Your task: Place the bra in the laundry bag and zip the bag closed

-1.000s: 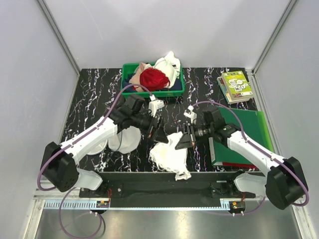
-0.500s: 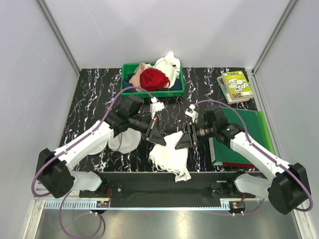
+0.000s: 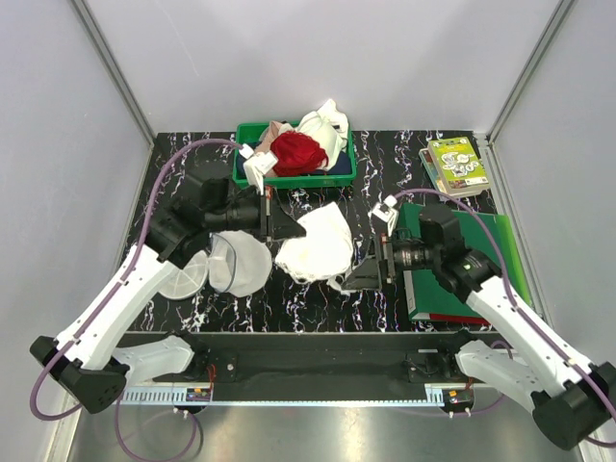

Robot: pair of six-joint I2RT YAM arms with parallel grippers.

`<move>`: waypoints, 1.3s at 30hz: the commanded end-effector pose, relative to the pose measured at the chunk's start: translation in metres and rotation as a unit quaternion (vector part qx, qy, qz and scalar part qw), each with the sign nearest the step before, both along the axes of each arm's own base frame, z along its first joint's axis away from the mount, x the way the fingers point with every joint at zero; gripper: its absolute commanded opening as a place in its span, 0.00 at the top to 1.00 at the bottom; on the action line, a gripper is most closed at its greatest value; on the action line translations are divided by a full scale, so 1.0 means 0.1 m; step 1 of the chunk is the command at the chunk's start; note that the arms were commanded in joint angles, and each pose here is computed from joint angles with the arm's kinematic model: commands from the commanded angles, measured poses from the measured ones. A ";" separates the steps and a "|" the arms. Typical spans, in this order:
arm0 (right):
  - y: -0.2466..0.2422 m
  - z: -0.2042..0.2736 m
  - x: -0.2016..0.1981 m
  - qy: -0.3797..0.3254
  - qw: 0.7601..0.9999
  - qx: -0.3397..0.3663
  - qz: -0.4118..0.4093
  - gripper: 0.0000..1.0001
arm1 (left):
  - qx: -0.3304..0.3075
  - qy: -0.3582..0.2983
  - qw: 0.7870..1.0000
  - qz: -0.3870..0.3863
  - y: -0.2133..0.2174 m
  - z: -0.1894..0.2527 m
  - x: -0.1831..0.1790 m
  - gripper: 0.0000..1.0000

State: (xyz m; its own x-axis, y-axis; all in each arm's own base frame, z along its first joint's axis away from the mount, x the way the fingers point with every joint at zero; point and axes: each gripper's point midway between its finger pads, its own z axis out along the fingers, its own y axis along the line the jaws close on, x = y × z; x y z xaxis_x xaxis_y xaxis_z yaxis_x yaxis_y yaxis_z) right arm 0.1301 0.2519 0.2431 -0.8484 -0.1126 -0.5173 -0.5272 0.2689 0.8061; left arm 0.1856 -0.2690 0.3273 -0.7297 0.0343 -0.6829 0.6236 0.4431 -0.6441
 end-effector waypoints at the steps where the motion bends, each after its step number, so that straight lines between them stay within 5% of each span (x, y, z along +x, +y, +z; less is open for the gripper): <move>1: -0.05 0.19 0.11 -0.088 0.995 0.016 -0.043 0.00 | -0.042 0.000 0.998 0.043 0.07 0.44 0.01 1.00; 10: -0.21 0.27 0.32 -0.184 0.975 0.004 -0.127 0.00 | -0.105 0.025 0.993 0.040 0.11 0.99 -0.13 1.00; 25: -0.16 0.17 0.26 -0.150 0.982 0.020 -0.113 0.01 | -0.175 0.010 0.983 0.049 0.20 1.60 -0.19 1.00; 39: -0.11 0.24 0.36 -0.115 0.980 0.052 -0.151 0.24 | -0.196 0.014 0.979 0.051 0.24 1.62 -0.23 1.00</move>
State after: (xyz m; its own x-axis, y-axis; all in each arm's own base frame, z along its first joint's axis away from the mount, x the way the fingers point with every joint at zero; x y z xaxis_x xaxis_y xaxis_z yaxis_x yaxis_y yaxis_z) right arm 0.1596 0.2384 0.2533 -0.7227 0.1381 -0.6773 -0.5930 0.3797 0.7101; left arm 0.1744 -0.2465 0.4695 -0.7572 -0.2916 -0.5845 0.5150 0.2840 -0.8088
